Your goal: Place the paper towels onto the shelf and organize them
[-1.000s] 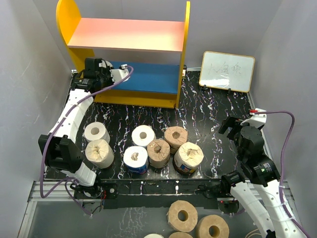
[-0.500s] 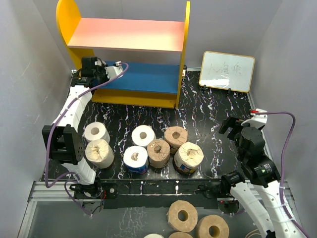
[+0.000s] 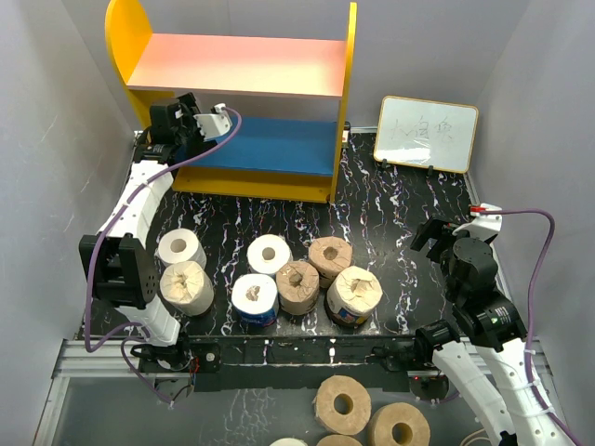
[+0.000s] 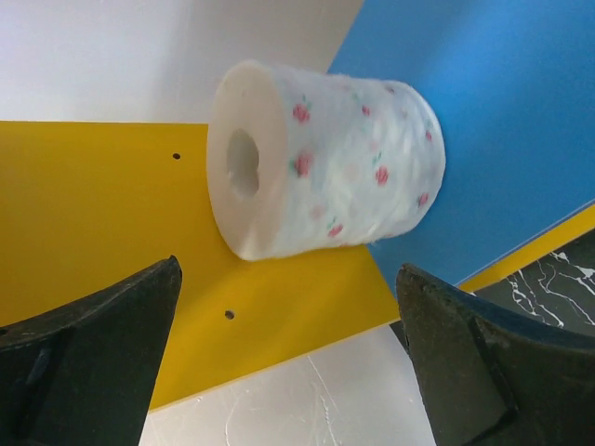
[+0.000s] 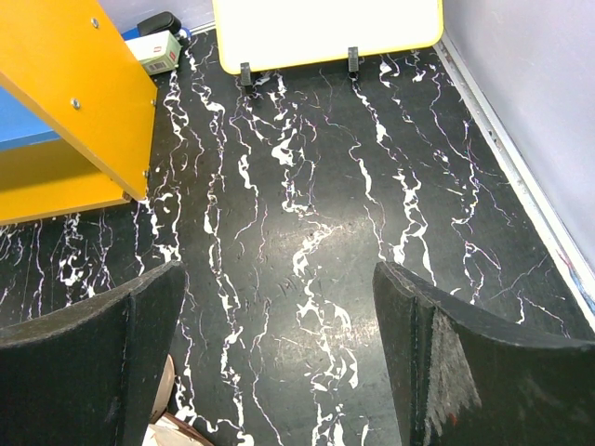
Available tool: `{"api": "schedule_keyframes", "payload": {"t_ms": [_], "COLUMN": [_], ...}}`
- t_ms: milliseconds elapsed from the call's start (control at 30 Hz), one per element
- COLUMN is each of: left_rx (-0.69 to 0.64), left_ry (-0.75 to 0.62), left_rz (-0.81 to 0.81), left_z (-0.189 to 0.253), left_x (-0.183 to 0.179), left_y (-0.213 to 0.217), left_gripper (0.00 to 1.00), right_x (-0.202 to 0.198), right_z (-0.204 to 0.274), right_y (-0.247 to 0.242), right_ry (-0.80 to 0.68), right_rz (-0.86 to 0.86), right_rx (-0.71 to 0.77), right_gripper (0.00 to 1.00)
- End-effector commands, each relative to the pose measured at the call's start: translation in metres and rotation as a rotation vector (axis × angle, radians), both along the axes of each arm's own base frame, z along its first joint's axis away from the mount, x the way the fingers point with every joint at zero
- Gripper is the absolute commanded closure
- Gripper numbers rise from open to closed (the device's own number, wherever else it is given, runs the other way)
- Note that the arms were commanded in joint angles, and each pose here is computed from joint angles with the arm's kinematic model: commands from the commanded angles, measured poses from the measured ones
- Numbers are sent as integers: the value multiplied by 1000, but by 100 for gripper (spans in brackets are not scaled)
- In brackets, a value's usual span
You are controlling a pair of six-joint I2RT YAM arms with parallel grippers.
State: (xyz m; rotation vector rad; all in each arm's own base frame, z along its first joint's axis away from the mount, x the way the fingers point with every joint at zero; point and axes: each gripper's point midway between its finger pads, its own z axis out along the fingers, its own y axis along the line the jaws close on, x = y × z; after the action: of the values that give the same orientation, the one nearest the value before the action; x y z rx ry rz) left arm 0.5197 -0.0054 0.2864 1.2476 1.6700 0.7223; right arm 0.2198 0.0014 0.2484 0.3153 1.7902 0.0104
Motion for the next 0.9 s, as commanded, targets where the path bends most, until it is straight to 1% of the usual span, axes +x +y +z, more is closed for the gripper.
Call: {"api": "schedule_keyframes", "payload": {"t_ms": [0, 133, 233, 267, 300, 333, 400, 433, 500, 533, 600, 633, 733, 800, 867], "left_rx": [-7, -26, -154, -188, -198, -169, -87, -69, -94, -110, -130, -166, -314, -366, -386], "left_ry": [-109, -107, -63, -20, 71, 191, 430, 522, 643, 732, 895, 933, 910, 916, 931], "left_rz": [-7, 3, -5, 0, -31, -91, -183, -191, -85, -39, -8, -3, 44, 100, 165], "left_z": [45, 59, 65, 55, 37, 15, -23, -38, -57, -69, -90, -95, -102, -111, -125], "left_x": [-10, -26, -58, -72, -93, -118, -180, -203, -232, -250, -288, -301, -316, -319, -320], "left_y": [1, 2, -7, -9, -15, -21, -22, -19, -8, -3, -1, -5, -20, -23, -20], "left_gripper": [1, 1, 1, 1, 1, 1, 1, 1, 1, 1, 1, 1, 1, 2, 5], "right_x": [3, 3, 2, 1, 0, 0, -1, -1, -1, -1, 0, 0, 1, 2, 3], "right_z": [17, 17, 19, 20, 20, 21, 22, 22, 22, 21, 21, 21, 20, 18, 18], "right_y": [1, 1, 1, 0, 0, 0, 0, 0, 1, 1, 1, 1, 2, 4, 4], "right_ry": [-67, -71, -78, -83, -84, -90, -93, -93, -94, -92, -92, -91, -84, -77, -72], "right_rz": [1, 4, 4, 2, 2, 4, 5, 6, 8, 9, 10, 10, 17, 23, 26], "right_rx": [14, 15, 18, 20, 20, 23, 22, 23, 23, 22, 21, 22, 18, 14, 12], "right_gripper": [19, 19, 19, 19, 19, 19, 18, 18, 18, 18, 18, 18, 18, 18, 18]}}
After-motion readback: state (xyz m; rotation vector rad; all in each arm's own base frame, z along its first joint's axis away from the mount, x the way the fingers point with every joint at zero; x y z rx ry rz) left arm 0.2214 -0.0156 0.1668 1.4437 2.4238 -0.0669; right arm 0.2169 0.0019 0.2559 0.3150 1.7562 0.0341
